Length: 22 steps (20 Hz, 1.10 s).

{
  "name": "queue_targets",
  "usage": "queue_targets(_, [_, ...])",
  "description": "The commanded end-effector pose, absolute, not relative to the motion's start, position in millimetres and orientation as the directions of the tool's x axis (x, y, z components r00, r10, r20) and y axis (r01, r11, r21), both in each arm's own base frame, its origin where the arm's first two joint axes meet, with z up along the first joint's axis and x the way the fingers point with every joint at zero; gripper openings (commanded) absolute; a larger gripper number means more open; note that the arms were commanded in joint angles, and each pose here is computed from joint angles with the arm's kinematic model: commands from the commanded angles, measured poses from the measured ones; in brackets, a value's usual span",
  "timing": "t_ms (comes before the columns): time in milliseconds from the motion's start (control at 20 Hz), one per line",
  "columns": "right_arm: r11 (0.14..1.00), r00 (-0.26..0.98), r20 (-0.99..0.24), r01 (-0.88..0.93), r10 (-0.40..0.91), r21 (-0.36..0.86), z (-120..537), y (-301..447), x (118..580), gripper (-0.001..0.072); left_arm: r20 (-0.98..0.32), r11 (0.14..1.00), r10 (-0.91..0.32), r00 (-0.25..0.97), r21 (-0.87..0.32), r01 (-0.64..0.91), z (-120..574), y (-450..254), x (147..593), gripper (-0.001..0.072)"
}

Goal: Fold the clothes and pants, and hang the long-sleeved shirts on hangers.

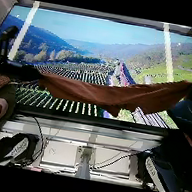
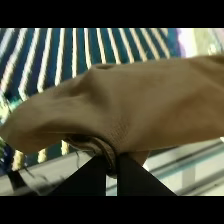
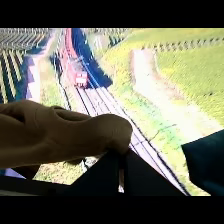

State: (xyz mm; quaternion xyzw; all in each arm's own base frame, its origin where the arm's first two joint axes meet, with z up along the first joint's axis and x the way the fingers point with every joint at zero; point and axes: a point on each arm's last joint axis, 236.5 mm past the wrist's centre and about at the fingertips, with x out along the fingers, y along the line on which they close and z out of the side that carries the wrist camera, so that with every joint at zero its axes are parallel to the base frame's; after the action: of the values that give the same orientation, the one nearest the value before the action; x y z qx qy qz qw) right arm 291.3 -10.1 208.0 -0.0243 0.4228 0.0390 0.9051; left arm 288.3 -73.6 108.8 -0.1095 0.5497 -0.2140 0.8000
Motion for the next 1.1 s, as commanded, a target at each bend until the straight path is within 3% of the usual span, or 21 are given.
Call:
queue_targets(0, [0.993,0.531,-0.84,-0.078,0.115,0.086,120.7,-3.9,324.0,0.0013,-0.853,0.857,-0.511,0.105,-0.497,0.137,40.9,-81.5,304.7,0.0026])
queue_targets(100, [0.991,0.557,-0.821,-0.047,0.128,0.123,87.0,-4.4,353.8,0.0014,-0.81,0.814,-0.577,0.101,-0.561,0.152,15.0,-96.3,331.4,0.0026])
queue_targets(300, [0.976,0.65,-0.75,0.06,0.122,0.212,57.5,-10.9,408.5,0.0014,-0.736,0.759,-0.642,0.215,-0.649,0.048,-27.3,-107.2,390.6,0.0026])
queue_targets(500, [0.96,0.663,-0.74,0.122,0.109,0.251,38.7,-16.7,429.2,0.0014,-0.72,0.739,-0.654,0.232,-0.674,-0.008,-46.9,-108.8,403.7,0.0069])
queue_targets(550, [0.96,0.659,-0.744,0.123,0.111,0.252,36.5,-16.6,429.4,0.0014,-0.718,0.741,-0.656,0.233,-0.671,0.021,-45.9,-108.9,403.8,0.0208])
queue_targets(600, [0.96,0.659,-0.744,0.123,0.111,0.252,36.3,-16.6,429.4,0.0014,-0.715,0.742,-0.658,0.237,-0.669,0.041,-43.5,-108.0,405.1,0.045])
queue_targets(650, [0.96,0.659,-0.744,0.122,0.111,0.251,36.9,-16.6,429.4,0.0014,-0.713,0.741,-0.659,0.24,-0.669,0.049,-39.9,-106.7,406.3,0.0644])
queue_targets(700, [0.961,0.66,-0.743,0.121,0.11,0.25,37.5,-16.6,429.4,0.0014,-0.706,0.737,-0.669,0.231,-0.671,0.082,-33.2,-105.5,405.3,0.066])
queue_targets(850, [0.97,0.662,-0.744,0.113,0.089,0.217,40.0,-21.2,427.7,0.0014,-0.688,0.717,-0.696,0.206,-0.683,0.139,-8.7,-95.6,395.3,0.0601])
queue_targets(1050, [0.975,0.663,-0.745,0.106,0.076,0.193,43.7,-24.0,424.7,0.0014,-0.761,0.766,-0.642,0.088,-0.633,0.111,-9.3,-63.3,354.1,0.06])
